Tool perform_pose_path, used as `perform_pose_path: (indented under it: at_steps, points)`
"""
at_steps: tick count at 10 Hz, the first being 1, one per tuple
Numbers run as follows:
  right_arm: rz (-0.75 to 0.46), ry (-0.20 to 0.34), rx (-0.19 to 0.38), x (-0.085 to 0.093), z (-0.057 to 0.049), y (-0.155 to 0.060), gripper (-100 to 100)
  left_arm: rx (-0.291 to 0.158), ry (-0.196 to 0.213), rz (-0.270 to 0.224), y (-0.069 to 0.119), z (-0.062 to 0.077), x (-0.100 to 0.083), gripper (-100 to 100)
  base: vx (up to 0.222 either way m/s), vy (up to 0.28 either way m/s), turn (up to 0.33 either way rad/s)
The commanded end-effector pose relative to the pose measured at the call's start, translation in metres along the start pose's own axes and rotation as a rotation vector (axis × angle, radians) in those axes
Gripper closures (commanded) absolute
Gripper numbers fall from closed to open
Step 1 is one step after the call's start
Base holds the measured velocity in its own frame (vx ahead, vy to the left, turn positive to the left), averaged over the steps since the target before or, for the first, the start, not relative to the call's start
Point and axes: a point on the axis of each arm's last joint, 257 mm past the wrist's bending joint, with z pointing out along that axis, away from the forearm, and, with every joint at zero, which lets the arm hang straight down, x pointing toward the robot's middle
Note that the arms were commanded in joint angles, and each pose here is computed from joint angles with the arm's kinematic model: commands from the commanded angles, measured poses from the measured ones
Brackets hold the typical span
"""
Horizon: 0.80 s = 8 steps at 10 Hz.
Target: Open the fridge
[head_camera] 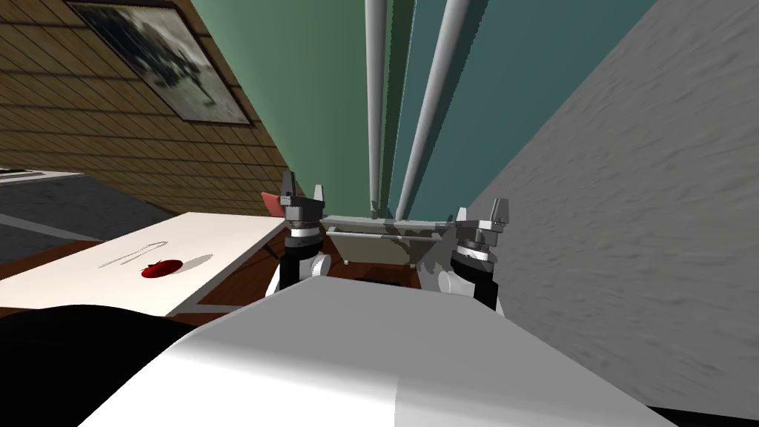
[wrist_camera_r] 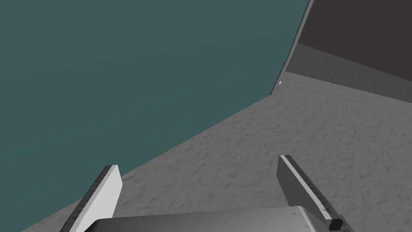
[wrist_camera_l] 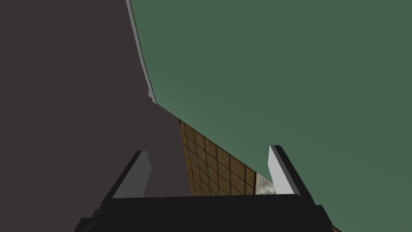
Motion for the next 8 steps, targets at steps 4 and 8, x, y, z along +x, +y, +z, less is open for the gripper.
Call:
perform_pose_path:
  at_steps: [4,8]
  points:
    - [0.000,0.000,0.000,0.000,0.000,0.000,0,0.023,-0.010,0.012,-0.009,0.002,-0.006,0,-0.012,0.040,0.072]
    - [0.000,0.000,-0.001,0.000,0.000,0.000,0,0.056,-0.015,0.014,-0.022,0.006,-0.008,0,-0.012,0.025,0.016]
